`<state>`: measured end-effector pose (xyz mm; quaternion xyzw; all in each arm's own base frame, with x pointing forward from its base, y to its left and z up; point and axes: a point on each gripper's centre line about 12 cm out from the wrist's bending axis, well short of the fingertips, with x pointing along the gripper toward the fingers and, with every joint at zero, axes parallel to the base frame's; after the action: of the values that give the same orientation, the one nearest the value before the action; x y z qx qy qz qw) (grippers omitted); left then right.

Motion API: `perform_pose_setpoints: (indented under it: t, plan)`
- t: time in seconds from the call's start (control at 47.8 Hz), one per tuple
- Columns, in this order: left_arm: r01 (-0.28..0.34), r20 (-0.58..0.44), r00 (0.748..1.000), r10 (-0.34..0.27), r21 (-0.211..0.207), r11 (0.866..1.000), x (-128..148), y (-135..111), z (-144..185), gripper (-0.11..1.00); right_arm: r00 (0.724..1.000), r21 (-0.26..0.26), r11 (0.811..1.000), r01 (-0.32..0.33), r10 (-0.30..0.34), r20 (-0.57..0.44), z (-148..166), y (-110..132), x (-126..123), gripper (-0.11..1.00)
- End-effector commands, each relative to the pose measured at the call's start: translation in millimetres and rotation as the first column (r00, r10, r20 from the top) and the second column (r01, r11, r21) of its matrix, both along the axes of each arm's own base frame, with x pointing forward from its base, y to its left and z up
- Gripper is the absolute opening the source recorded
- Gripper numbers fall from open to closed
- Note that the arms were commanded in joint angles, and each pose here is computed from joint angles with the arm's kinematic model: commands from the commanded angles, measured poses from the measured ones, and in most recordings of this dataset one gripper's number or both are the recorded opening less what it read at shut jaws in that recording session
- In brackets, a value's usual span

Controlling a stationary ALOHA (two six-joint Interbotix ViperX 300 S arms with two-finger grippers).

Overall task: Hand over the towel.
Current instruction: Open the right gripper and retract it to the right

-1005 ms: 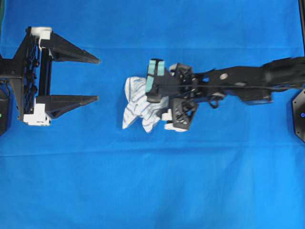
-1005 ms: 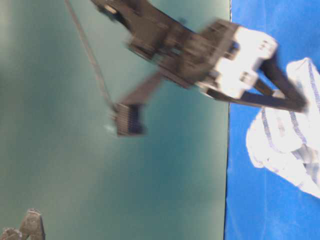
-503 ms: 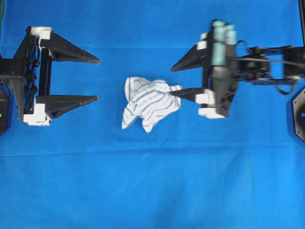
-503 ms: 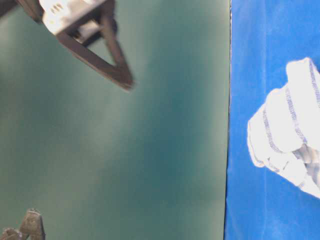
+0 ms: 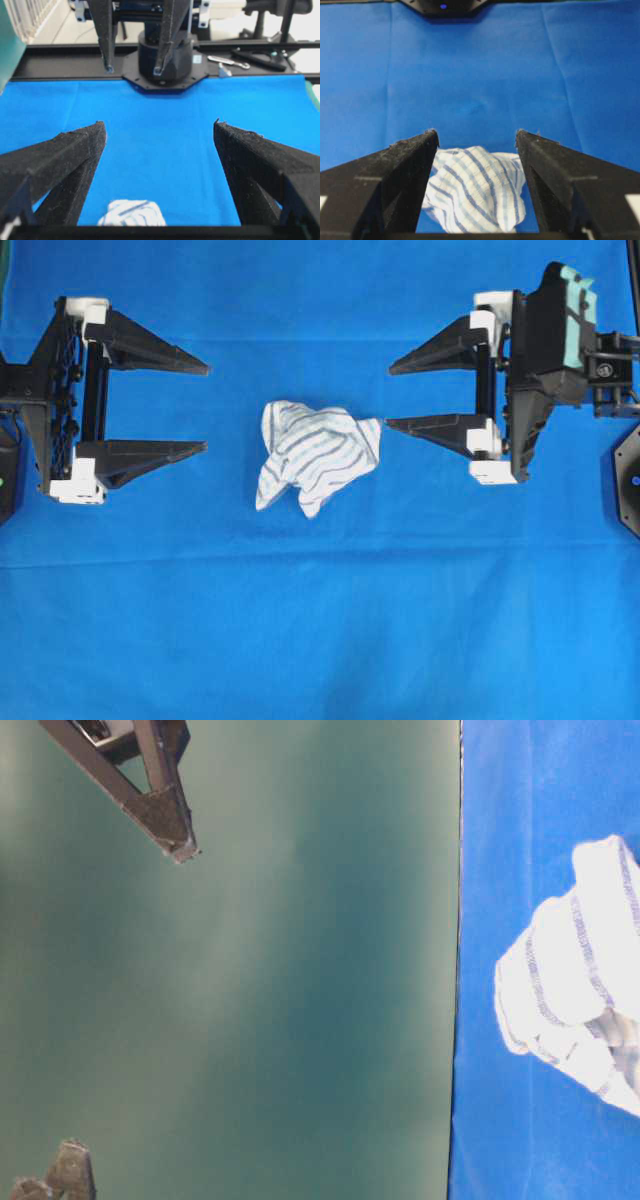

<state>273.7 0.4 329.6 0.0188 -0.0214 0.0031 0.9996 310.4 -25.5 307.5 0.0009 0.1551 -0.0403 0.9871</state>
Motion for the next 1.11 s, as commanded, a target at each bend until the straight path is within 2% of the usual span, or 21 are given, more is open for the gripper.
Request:
perform_pose_setpoints:
  t: [0.0, 0.188, 0.314, 0.461, 0.649, 0.88, 1.089]
  plan:
    - [0.003, 0.018, 1.0, -0.003, 0.0, 1.0, -7, -1, 8, 0.92, 0.999, 0.002, 1.0, -0.002, 0.001, 0.032, 12, 2, -7, 0.7]
    - [0.006, 0.017, 1.0, -0.006, -0.001, 1.0, -39, -1, 15, 0.92, 0.997, -0.001, 1.0, -0.003, 0.003, 0.078, 25, 5, -42, 0.7]
    - [0.006, 0.02, 1.0, -0.006, 0.016, 1.0, -60, -1, 13, 0.92, 0.994, -0.003, 1.0, -0.002, 0.003, 0.112, 27, 7, -70, 0.69]
    - [0.008, -0.008, 1.0, -0.008, 0.016, 1.0, -85, -1, -1, 0.92, 0.989, -0.006, 1.0, -0.004, 0.005, 0.145, 14, 10, -101, 0.68]
    - [0.002, -0.003, 1.0, -0.001, 0.016, 1.0, -115, 0, -26, 0.92, 0.986, 0.009, 1.0, -0.002, 0.0, 0.166, -17, 12, -136, 0.68]
    - [-0.005, 0.025, 1.0, 0.005, 0.013, 1.0, -143, 1, -68, 0.92, 0.98, 0.033, 0.999, -0.001, -0.005, 0.198, -60, 14, -157, 0.68]
    - [-0.004, 0.008, 1.0, 0.004, 0.007, 1.0, -148, 1, -94, 0.92, 0.976, 0.063, 0.998, 0.005, -0.018, 0.215, -86, 14, -160, 0.68]
